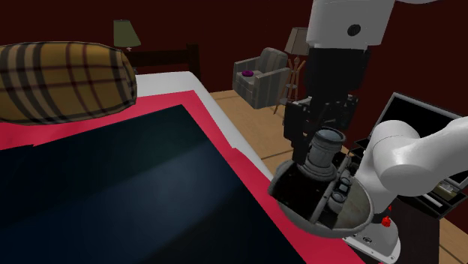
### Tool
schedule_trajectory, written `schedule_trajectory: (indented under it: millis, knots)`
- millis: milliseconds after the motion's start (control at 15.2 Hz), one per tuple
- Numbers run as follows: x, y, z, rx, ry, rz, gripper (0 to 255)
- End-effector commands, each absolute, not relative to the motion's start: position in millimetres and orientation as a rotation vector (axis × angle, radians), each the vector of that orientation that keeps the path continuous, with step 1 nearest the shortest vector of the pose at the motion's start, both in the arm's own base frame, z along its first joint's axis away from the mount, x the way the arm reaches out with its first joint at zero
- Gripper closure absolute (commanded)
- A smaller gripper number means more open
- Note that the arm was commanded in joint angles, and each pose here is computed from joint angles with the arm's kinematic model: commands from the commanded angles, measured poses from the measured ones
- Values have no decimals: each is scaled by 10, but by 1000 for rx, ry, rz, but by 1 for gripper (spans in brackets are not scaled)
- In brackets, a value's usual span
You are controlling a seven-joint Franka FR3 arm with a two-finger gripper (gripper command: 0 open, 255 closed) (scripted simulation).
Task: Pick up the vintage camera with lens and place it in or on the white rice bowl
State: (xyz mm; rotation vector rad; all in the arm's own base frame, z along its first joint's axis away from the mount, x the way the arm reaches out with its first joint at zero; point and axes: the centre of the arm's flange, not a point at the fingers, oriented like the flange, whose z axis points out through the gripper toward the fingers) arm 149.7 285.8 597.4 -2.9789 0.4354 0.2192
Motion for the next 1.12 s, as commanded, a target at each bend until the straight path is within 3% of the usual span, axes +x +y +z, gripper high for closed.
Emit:
schedule_trajectory:
  millis: [0, 726, 792, 1056]
  knots:
    - [1483, 2824, 5790, -3007, 441, 250, 255]
    - [1483, 2824, 5649, -3007, 441, 250, 255]
    - [1542, 2830, 5698, -3007, 441, 251, 0]
    - [1533, 2860, 5599, -3008, 440, 251, 0]
